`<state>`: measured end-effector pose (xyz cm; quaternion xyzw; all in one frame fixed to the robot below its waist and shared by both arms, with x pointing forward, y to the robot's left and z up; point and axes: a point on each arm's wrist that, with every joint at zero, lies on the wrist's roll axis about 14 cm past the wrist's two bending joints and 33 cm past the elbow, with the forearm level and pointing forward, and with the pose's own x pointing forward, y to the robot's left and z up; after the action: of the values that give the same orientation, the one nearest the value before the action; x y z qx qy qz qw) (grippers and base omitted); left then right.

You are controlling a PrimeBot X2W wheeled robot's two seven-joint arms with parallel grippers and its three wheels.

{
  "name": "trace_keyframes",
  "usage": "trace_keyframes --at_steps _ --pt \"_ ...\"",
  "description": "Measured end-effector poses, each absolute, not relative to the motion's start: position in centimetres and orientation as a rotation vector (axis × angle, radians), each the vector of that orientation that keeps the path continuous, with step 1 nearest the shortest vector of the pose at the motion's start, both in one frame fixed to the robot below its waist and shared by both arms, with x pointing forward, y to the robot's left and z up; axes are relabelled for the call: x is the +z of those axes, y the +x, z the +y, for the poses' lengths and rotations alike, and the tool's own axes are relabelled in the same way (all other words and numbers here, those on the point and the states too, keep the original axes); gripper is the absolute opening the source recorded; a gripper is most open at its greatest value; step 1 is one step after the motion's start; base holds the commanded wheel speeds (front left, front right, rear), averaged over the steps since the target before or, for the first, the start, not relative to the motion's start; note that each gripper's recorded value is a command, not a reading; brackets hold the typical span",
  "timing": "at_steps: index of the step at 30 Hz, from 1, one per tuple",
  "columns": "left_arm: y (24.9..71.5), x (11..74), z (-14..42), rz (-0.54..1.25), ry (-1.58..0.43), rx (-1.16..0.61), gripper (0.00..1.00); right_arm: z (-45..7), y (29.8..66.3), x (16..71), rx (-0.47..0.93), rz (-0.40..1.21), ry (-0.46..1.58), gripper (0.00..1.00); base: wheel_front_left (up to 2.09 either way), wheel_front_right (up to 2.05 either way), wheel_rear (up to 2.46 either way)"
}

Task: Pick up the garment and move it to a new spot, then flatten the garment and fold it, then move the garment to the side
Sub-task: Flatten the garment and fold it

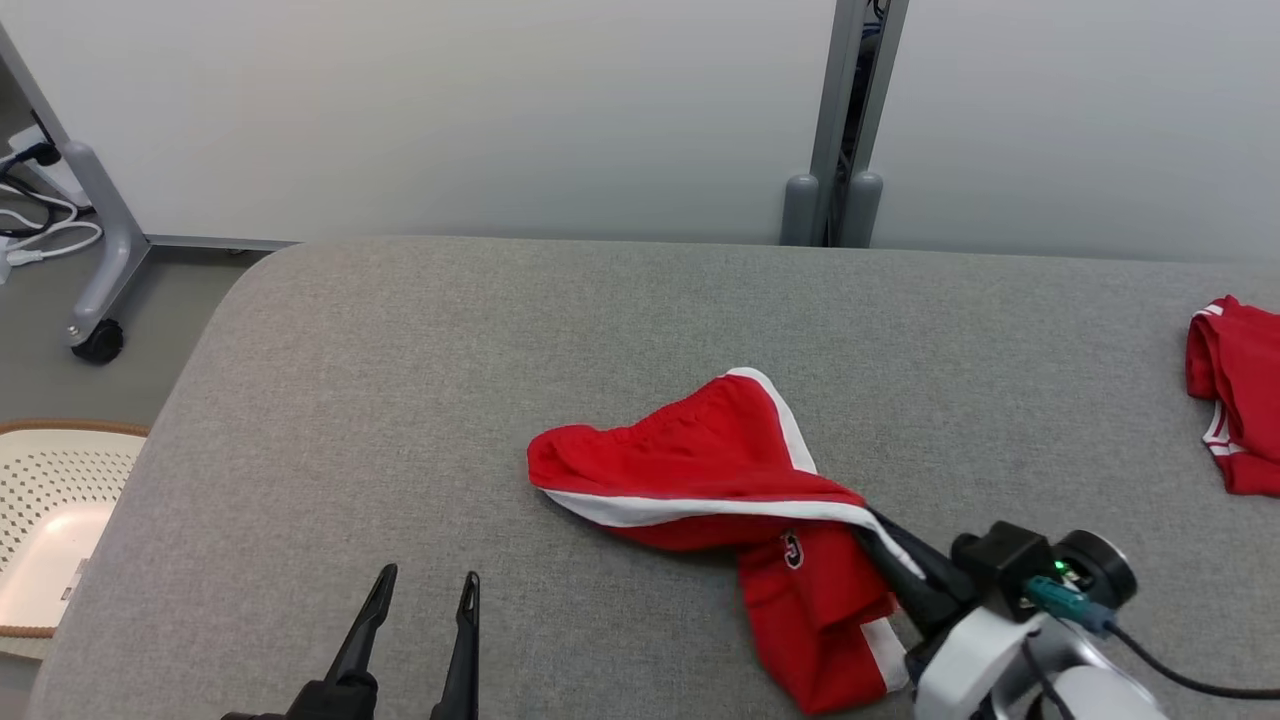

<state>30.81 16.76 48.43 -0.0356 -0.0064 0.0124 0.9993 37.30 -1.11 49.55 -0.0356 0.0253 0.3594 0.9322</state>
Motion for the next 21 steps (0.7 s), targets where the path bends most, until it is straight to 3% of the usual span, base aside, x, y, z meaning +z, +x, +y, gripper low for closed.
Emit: trace_keyframes --at_steps 15,21 --pt "33.3 48.0 14.3 0.005 -0.065 -0.072 1.0 -16.4 37.8 44.6 0.442 0.376 -0.175 0.0 0.0 0.0 0.0" --pt "34.4 48.1 13.4 0.003 -0.06 -0.109 1.0 -19.0 40.9 45.1 0.397 0.363 -0.27 0.0 0.0 0.0 0.0"
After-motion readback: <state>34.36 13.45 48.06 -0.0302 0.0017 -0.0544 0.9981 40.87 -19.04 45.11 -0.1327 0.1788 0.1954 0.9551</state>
